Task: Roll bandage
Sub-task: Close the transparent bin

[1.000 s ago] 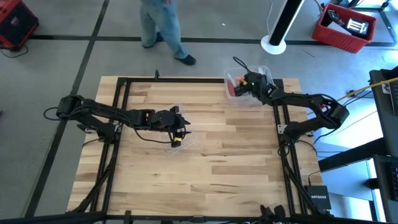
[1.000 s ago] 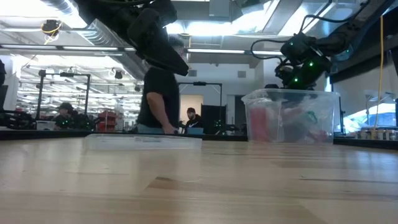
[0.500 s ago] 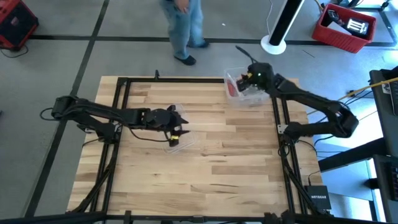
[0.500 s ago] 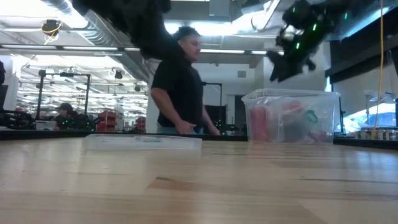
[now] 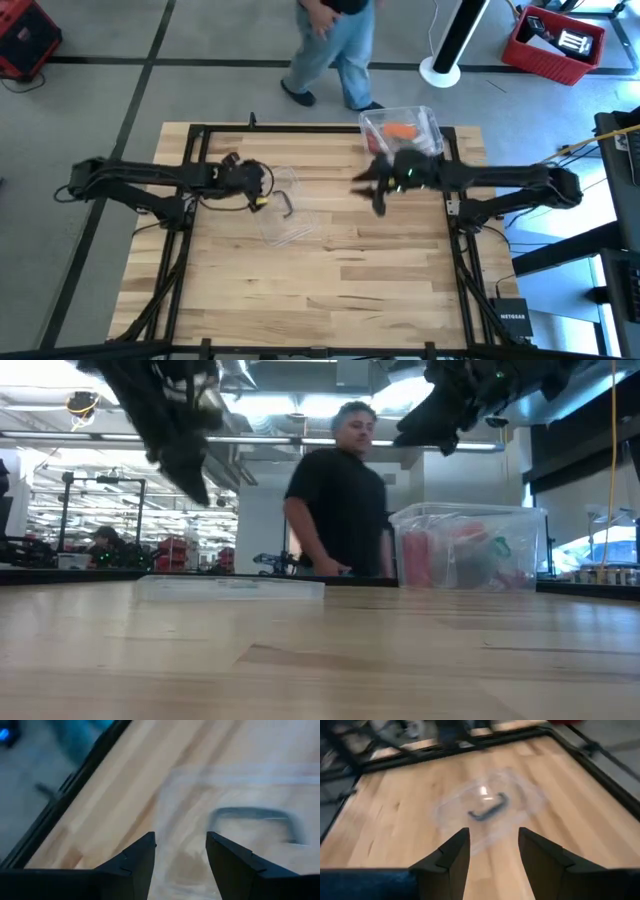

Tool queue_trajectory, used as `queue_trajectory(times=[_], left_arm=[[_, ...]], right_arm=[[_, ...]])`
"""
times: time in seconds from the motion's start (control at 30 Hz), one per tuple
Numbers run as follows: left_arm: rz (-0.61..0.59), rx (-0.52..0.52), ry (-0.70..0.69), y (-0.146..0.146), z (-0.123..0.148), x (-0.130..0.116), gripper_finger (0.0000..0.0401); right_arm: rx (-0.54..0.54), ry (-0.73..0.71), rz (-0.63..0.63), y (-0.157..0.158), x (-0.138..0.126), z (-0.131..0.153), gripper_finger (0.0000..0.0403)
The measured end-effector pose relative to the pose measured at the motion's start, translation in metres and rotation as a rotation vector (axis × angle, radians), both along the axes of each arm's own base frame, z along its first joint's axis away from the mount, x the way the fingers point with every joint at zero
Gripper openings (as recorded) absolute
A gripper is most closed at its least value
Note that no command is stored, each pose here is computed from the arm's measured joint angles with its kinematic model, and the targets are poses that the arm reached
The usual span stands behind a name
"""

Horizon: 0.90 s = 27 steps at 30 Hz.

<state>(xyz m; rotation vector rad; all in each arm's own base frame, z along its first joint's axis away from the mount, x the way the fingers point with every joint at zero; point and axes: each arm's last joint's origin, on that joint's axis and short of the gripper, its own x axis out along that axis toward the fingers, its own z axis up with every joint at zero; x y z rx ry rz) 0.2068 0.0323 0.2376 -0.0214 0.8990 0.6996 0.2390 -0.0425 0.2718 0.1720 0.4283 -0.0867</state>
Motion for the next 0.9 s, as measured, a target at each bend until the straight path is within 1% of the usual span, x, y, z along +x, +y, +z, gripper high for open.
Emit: queue_trajectory(times=[0.07, 0.13, 0.2, 0.3, 0.37, 0.53, 0.67, 0.77, 0.9], left_arm=[[0.053, -0.010, 0.020, 0.010, -0.009, -0.005, 0.0163], [0.073, -0.046, 0.036, 0.019, -0.018, -0.009, 0.0158], [0.070, -0.099, 0.052, 0.028, -0.026, -0.013, 0.0153], [0.050, -0.159, 0.004, 0.041, -0.033, -0.015, 0.0146], [0.051, -0.173, -0.009, 0.049, -0.036, -0.016, 0.0141], [0.109, -0.161, 0.011, 0.068, -0.042, -0.022, 0.0134], [0.161, -0.164, 0.012, 0.080, -0.046, -0.023, 0.0133], [0.174, -0.178, 0.043, 0.084, -0.053, -0.023, 0.0133], [0.170, -0.192, 0.069, 0.084, -0.059, -0.020, 0.0133]], right_arm=[[-0.048, -0.006, 0.069, 0.019, 0.010, -0.016, 0.0169], [-0.101, 0.012, 0.125, 0.036, 0.019, -0.030, 0.0169], [-0.149, 0.053, 0.174, 0.050, 0.027, -0.045, 0.0169], [-0.244, 0.069, 0.282, 0.069, 0.042, -0.064, 0.0169], [-0.295, 0.068, 0.343, 0.081, 0.051, -0.078, 0.0169], [-0.421, 0.068, 0.366, 0.095, 0.069, -0.111, 0.0169], [-0.465, 0.037, 0.372, 0.096, 0.081, -0.132, 0.0169], [-0.472, 0.022, 0.371, 0.097, 0.093, -0.138, 0.0169], [-0.517, 0.021, 0.399, 0.102, 0.118, -0.140, 0.0169]])
